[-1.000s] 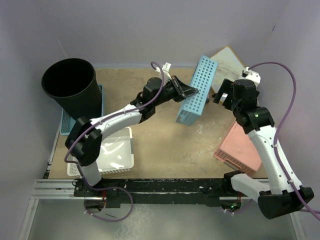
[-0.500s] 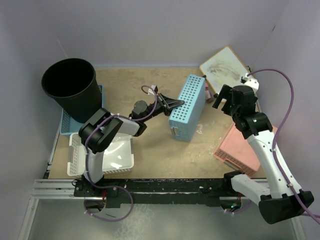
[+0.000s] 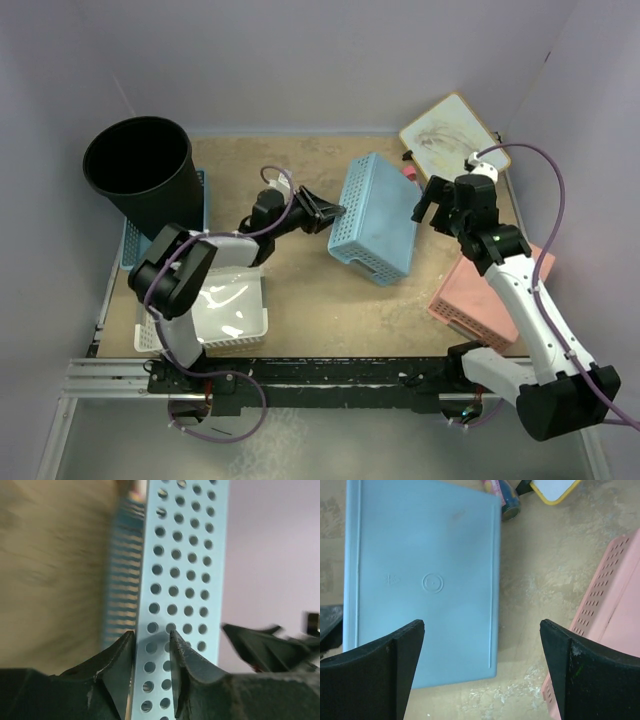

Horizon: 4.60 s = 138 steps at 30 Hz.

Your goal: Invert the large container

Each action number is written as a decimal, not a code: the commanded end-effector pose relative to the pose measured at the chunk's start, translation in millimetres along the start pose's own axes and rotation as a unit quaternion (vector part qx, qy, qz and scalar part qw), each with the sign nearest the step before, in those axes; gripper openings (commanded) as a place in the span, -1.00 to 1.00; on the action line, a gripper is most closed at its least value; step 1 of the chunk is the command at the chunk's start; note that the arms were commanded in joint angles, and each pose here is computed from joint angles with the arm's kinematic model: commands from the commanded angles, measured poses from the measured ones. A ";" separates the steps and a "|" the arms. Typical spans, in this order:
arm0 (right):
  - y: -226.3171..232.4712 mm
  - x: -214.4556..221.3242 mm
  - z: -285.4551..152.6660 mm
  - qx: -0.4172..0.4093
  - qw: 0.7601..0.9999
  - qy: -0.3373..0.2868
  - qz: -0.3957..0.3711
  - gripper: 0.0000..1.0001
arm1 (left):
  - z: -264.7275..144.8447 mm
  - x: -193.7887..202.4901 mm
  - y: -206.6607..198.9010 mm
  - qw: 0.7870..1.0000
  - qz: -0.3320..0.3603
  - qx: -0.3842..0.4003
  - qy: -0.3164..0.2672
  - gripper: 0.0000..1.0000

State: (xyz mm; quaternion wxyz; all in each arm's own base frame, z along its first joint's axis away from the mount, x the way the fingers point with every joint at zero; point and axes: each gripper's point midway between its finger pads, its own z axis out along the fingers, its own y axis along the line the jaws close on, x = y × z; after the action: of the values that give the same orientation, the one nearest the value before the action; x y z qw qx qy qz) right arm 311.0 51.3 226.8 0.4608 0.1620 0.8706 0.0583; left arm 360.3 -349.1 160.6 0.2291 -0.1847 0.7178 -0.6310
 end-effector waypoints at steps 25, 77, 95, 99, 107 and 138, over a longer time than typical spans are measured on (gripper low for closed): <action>207.5 159.9 57.8 -0.375 0.894 0.239 -0.049 0.98 | -200.6 -87.5 -84.2 0.817 0.382 -0.403 -0.156 0.30; 49.7 3.2 75.3 -0.063 0.995 0.072 -0.004 1.00 | -152.5 52.9 45.5 0.857 0.276 -0.432 -0.051 -1.00; -13.7 -108.5 -22.1 0.069 0.988 -0.136 0.025 1.00 | -8.9 153.7 -231.1 0.972 0.132 0.110 0.158 -1.00; -1.9 -122.7 -37.3 0.031 0.986 -0.163 0.026 1.00 | -9.1 132.1 -261.9 0.965 0.045 0.219 0.137 -1.00; 8.9 -119.0 -37.6 -0.003 0.987 -0.160 0.030 1.00 | -39.4 63.8 -243.9 0.952 -0.071 0.291 0.064 -1.00; 50.6 -18.5 21.8 -0.127 0.991 0.026 -0.026 0.99 | -198.6 8.5 88.2 0.848 0.263 -0.459 -0.034 0.29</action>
State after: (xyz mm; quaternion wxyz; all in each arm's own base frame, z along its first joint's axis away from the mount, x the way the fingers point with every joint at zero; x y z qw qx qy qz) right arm 354.5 80.8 260.8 0.4927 0.1089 0.8496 0.1533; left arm 255.4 -241.4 121.3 0.2919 -0.1528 0.8881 -0.3206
